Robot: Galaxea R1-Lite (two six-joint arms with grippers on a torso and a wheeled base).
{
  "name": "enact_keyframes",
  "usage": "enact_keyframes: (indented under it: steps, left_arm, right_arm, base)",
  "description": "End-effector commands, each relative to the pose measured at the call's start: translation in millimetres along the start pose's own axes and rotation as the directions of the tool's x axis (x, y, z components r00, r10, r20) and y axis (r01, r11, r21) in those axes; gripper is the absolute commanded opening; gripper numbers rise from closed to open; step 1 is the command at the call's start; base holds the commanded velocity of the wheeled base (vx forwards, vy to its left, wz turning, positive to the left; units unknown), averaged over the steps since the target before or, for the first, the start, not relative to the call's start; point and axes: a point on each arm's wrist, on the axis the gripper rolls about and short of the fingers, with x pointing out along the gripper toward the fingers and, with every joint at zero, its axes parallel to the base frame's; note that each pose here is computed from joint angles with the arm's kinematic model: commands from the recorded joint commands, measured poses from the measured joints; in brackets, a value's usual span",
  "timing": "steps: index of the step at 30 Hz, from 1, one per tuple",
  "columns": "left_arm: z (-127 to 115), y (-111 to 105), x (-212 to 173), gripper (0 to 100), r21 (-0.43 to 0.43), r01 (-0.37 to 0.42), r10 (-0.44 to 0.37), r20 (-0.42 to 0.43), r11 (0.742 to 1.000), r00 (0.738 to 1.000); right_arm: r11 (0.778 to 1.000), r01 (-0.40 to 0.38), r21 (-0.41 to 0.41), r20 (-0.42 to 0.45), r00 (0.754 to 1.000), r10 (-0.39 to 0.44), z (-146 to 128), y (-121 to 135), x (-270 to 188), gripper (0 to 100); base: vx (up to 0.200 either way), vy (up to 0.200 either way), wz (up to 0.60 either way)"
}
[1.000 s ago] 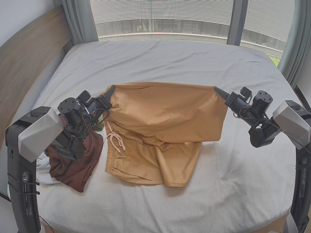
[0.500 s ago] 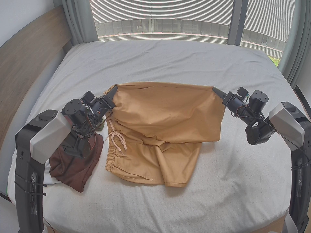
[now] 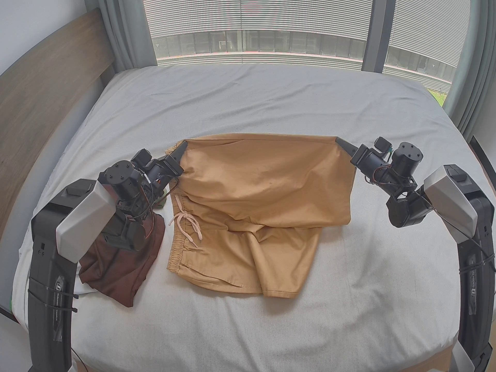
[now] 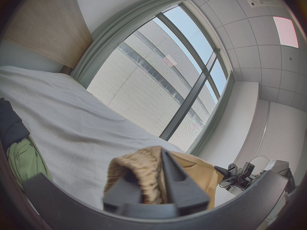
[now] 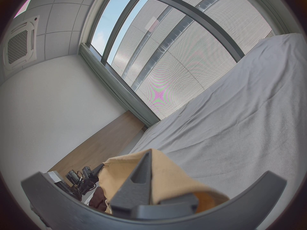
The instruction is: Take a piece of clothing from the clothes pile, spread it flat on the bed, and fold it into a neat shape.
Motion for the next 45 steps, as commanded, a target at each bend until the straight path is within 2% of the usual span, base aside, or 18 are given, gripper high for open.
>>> enact_keyframes:
  steps: [1,4,9,14,17,24,29,32,39,42,45]
  left_arm:
    - [0.4,3.3,4.6,100,0.0,-0.002,0.002,0.001,1.0,1.0]
    - [1.1,1.6,8.9,100,-0.004,-0.001,0.001,-0.006,1.0,1.0]
    - [-5.1,3.7,10.6,100,-0.031,-0.049,0.047,-0.074,0.998,0.996]
    - [-10.7,4.9,13.2,100,-0.048,-0.097,0.09,-0.131,0.994,0.987]
    - [-11.3,6.9,13.3,100,-0.053,-0.151,0.14,-0.168,0.987,0.976]
    - [3.9,0.2,8.6,100,-0.038,-0.271,0.259,-0.186,0.962,0.948]
    - [9.3,-1.1,-8.6,100,0.049,-0.323,0.325,-0.256,0.945,0.911]
    - [13.8,-6.7,-19.8,100,0.094,-0.331,0.344,-0.286,0.939,0.894]
    - [23.7,-21.0,-37.9,100,0.127,-0.345,0.368,-0.294,0.93,0.882]
    - [22.5,-34.5,-46.3,100,0.123,-0.313,0.336,-0.288,0.942,0.897]
    - [11.6,-46.5,-51.2,100,0.108,-0.262,0.282,-0.289,0.959,0.915]
  right_arm:
    - [1.0,0.002,-0.012,0.023,1.0,-0.002,6.1,-8.4,6.0,100]
    - [1.0,0.008,-0.024,0.048,0.999,-0.007,9.0,-16.2,12.2,100]
    - [0.999,0.038,-0.02,0.046,0.998,-0.038,11.2,-25.7,6.3,100]
    - [0.995,0.085,-0.053,0.004,0.996,-0.085,-3.4,-32.4,-7.8,100]
    - [0.992,0.1,-0.079,-0.019,0.995,-0.102,-18.6,-33.4,-20.5,100]
    - [0.992,0.116,-0.054,-0.065,0.991,-0.119,-43.8,-26.0,-42.2,100]
    - [0.991,0.126,-0.042,-0.087,0.988,-0.129,-58.3,-24.2,-55.3,100]
    - [0.99,0.135,-0.032,-0.109,0.984,-0.138,-68.4,-22.5,-63.7,100]
    - [0.988,0.151,-0.013,-0.144,0.978,-0.152,-84.9,-23.7,-73.1,100]
    - [0.989,0.145,-0.005,-0.163,0.976,-0.144,-92.9,-20.5,-71.4,100]
    - [0.989,0.148,0.012,-0.199,0.97,-0.143,-105.5,-17.1,-72.4,100]
  base:
    - [0.0,0.0,0.0]
    - [0.0,0.0,0.0]
    - [0.0,0.0,0.0]
    - [0.0,0.0,0.0]
    - [0.0,0.0,0.0]
    - [0.0,0.0,0.0]
    - [0.0,0.0,0.0]
    - [0.0,0.0,0.0]
    - [0.0,0.0,0.0]
    - [0.0,0.0,0.0]
    - [0.0,0.0,0.0]
